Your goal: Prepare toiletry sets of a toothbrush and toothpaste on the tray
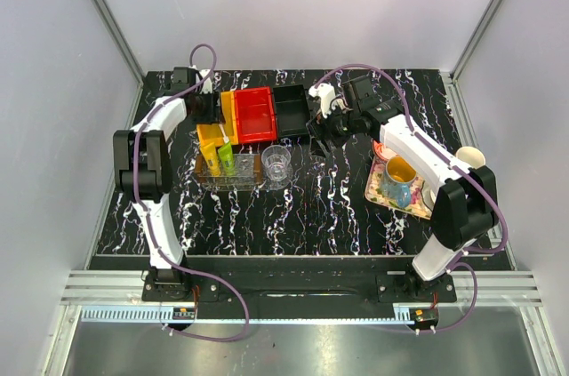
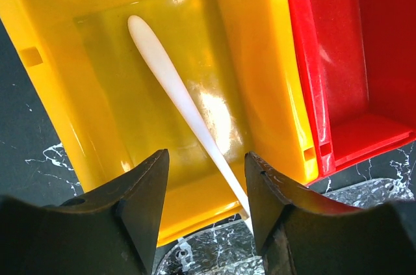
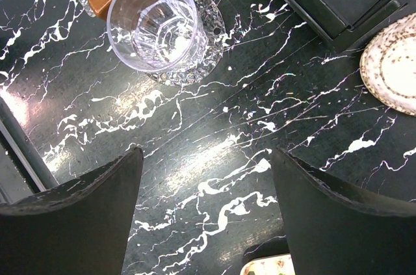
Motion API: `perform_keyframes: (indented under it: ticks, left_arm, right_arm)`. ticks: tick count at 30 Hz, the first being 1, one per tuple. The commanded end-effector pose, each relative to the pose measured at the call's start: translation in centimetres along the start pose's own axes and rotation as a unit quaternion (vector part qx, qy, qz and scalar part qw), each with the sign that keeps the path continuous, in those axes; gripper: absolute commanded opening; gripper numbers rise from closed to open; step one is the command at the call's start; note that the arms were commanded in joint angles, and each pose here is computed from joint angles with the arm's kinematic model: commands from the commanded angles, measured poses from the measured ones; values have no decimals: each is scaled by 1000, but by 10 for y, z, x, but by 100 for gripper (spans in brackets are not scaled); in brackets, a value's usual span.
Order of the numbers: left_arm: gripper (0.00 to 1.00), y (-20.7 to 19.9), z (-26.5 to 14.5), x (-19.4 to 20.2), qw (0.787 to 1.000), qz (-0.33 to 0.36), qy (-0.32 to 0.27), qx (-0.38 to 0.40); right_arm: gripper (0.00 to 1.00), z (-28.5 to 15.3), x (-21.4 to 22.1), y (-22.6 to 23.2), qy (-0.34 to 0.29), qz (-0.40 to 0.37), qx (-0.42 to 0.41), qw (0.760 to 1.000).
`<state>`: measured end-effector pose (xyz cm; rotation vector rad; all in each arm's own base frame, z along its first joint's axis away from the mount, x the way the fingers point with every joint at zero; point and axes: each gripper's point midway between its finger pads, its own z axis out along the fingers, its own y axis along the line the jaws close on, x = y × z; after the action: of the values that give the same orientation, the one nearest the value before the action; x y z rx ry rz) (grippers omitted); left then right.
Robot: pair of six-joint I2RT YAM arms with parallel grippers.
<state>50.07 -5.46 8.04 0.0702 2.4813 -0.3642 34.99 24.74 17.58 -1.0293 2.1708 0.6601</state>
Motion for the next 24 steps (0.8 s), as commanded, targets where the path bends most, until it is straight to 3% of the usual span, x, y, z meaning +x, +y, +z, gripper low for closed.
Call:
perform_keyframes:
  ticks: [1,24]
  left_arm:
    - [54,4,-7,-23,999,-9,-25,-17]
    - [53,9,19,-6,999,-23,13,-39]
  right_arm:
    - [84,-8,-20,-4,-33,-19,11,999]
    - [84,-13,-18,-2,-37,-25,14,999]
